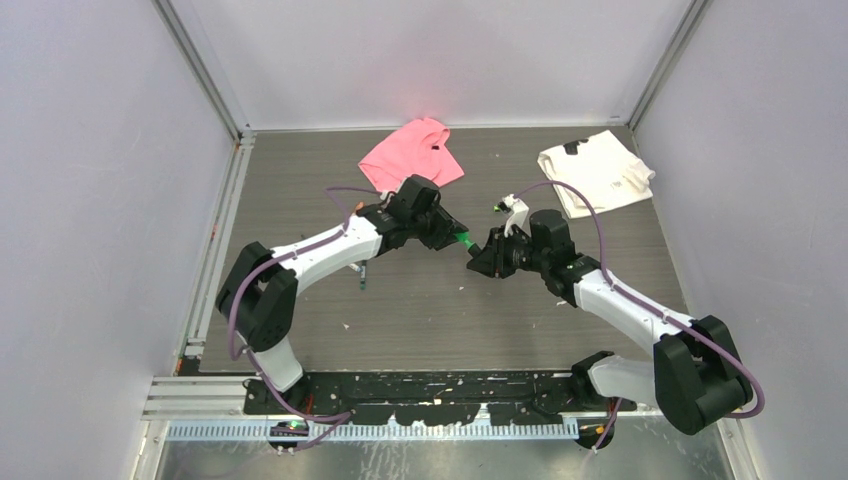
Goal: Insert the pens into the pen caps
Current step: Insert the pen cap onto the pen.
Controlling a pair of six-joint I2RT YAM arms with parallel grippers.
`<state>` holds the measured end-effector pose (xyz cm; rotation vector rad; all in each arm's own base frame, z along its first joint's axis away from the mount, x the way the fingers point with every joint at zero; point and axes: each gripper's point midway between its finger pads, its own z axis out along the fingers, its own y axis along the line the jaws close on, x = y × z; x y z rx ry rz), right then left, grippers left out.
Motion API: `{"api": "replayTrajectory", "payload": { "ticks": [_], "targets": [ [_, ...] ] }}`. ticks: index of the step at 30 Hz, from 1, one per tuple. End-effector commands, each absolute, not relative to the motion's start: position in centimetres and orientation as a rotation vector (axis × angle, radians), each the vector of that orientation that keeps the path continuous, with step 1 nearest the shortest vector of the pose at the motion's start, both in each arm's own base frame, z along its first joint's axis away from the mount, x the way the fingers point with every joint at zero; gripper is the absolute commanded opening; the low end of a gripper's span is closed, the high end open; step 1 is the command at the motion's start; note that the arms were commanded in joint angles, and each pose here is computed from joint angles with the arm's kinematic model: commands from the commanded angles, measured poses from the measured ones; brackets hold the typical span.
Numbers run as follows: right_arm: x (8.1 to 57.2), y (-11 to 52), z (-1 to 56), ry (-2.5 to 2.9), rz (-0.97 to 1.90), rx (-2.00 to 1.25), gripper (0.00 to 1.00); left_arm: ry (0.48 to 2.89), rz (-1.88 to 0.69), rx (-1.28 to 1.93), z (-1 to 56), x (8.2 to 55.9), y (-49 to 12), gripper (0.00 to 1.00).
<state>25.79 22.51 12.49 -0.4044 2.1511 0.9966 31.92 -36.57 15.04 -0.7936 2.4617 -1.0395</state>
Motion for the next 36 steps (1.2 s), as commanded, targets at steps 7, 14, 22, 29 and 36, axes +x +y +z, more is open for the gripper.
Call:
{"api": "replayTrajectory", "payload": {
  "ticks": [7,14,22,29,36],
  "targets": [
    [25.2,23.7,14.6,2.080,1.077,-0.510,0.01,2.365,-1.079,-0.824,17.7,31.9,-35.6,0.01],
    [26.2,23.1,14.3,2.102,1.015,-0.445,0.01,2.354,-1.086,-0.819,17.8,32.0,-35.6,0.01],
    [26.9,23.2,14.5,2.087,0.998,-0.422,0.01,2.368,-1.132,-0.785,18.2,31.9,-36.5,0.01],
    [27.5,23.7,15.1,2.061,1.009,-0.418,0.01,2.385,-1.153,-0.764,18.3,31.9,-37.1,0.01],
    [28.4,24.2,16.0,2.029,1.009,-0.419,0.01,2.393,-1.162,-0.743,18.4,31.9,-37.5,0.01]
  ]
}}
